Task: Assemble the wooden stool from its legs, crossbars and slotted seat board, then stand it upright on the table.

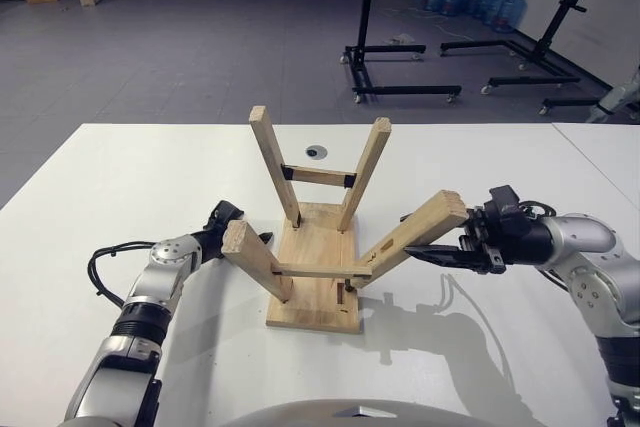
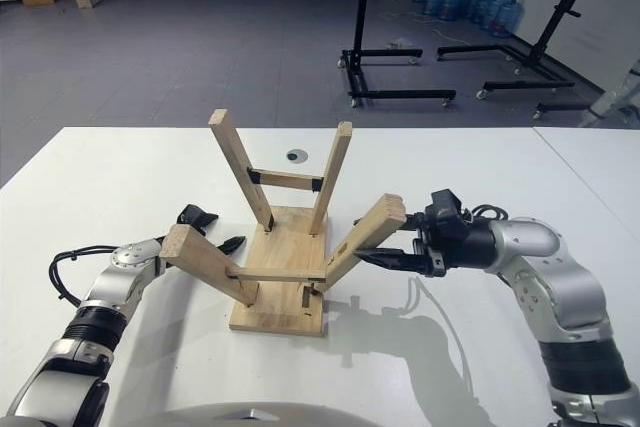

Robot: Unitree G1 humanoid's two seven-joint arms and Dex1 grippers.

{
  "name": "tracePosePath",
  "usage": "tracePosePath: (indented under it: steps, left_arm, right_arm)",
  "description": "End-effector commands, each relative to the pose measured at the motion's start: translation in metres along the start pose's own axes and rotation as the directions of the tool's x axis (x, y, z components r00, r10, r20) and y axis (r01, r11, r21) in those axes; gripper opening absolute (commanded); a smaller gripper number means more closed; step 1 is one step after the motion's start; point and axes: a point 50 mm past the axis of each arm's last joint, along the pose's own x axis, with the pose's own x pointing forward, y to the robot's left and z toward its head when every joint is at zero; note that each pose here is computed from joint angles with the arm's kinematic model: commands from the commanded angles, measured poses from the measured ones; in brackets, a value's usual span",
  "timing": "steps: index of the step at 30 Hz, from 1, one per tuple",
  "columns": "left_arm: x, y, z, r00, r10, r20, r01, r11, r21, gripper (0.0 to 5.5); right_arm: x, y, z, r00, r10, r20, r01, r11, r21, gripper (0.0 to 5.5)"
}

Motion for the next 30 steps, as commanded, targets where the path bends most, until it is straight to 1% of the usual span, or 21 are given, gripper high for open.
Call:
tracePosePath:
  steps: [1, 3, 5, 10, 14, 20, 23, 27, 30]
  left_arm:
    - [-0.001, -0.007, -0.014, 0.999, -0.005, -0.053, 0.005, 1.0, -0.014, 5.14]
    - [-0.001, -0.006, -0.014, 0.999, -0.004, -0.054, 0.003, 1.0, -0.015, 5.14]
    - [-0.001, -0.006, -0.014, 0.998, -0.002, -0.056, 0.001, 1.0, -0.016, 5.14]
    - [-0.002, -0.005, -0.016, 0.998, 0.003, -0.065, -0.004, 1.0, -0.018, 5.14]
    - [-0.001, -0.006, -0.016, 0.998, 0.004, -0.061, -0.005, 1.0, -0.008, 5.14]
    - [0.003, -0.01, -0.016, 0.999, -0.003, -0.055, 0.002, 1.0, -0.006, 5.14]
    - [0.004, -0.012, -0.018, 0.998, -0.002, -0.057, 0.002, 1.0, -0.006, 5.14]
    - [0.002, -0.014, -0.022, 0.998, 0.004, -0.059, -0.004, 1.0, -0.011, 5.14]
    - [0.003, -0.016, -0.023, 0.998, 0.001, -0.057, -0.002, 1.0, -0.013, 5.14]
  right_arm:
    - [0.003, 0.006, 0.002, 0.996, 0.06, -0.061, -0.059, 0.998, 0.022, 2.05]
    - [0.004, 0.007, 0.003, 0.998, 0.052, -0.019, -0.051, 0.998, 0.044, 2.05]
    - [0.003, 0.009, -0.004, 0.999, 0.039, -0.012, -0.038, 0.997, 0.07, 2.05]
    - [0.002, 0.011, -0.017, 1.0, 0.004, -0.021, -0.001, 0.995, 0.102, 2.05]
    - [0.0, 0.008, -0.022, 0.998, 0.012, -0.057, -0.007, 0.996, 0.088, 2.05]
    - [0.002, -0.001, -0.017, 0.994, 0.04, -0.104, -0.035, 0.998, 0.043, 2.04]
    - [0.006, -0.003, -0.009, 0.992, 0.034, -0.118, -0.033, 0.999, 0.01, 2.04]
    - [0.014, 0.001, 0.004, 0.988, 0.042, -0.15, -0.045, 0.999, -0.016, 2.04]
    - [0.019, 0.007, 0.004, 0.983, 0.06, -0.176, -0.066, 0.997, -0.027, 2.04]
